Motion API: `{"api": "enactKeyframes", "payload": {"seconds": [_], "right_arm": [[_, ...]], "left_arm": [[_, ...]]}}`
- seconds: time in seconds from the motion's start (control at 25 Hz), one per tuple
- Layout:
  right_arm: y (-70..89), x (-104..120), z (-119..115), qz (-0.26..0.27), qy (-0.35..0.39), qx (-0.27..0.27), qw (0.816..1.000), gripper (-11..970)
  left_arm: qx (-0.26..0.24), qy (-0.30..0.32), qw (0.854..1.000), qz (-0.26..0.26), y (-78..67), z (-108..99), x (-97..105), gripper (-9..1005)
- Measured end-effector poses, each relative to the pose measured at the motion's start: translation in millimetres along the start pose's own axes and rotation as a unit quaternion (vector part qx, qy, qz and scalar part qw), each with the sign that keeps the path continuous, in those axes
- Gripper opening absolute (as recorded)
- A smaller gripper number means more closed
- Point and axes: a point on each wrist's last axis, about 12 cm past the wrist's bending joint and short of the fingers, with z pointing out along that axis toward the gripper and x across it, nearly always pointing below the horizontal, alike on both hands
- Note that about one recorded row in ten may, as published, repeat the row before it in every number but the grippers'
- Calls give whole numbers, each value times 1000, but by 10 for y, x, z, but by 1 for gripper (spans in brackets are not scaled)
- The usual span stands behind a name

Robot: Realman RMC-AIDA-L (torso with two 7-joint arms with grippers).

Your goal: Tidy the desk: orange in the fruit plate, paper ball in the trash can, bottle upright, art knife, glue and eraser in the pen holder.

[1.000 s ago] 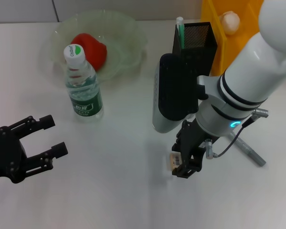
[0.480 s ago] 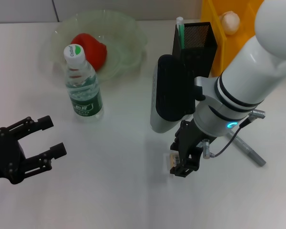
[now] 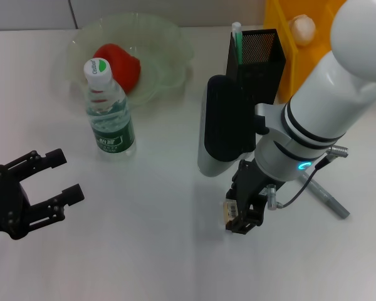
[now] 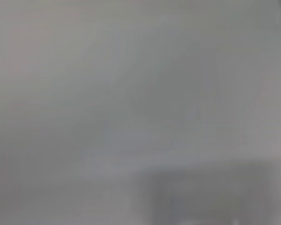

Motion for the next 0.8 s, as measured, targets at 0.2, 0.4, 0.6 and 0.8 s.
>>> {"api": "enactKeyframes", "payload": {"seconds": [0.2, 0.4, 0.6, 0.8], "right_arm": [[-11, -13, 5, 3, -2, 3, 1000, 505], [-7, -21, -2, 2, -3, 3, 1000, 457], [-5, -19, -23, 4, -7, 3, 1000, 399], [-15, -26, -189, 9, -32, 11, 999, 383]], "left_arm": [[0, -1, 1000, 0, -4, -3, 2, 785], [0, -1, 1000, -1, -8, -5, 6, 785], [-4, -2, 1000, -2, -16, -22, 13, 785], [-4, -3, 1000, -2, -22, -29, 14, 785]]}}
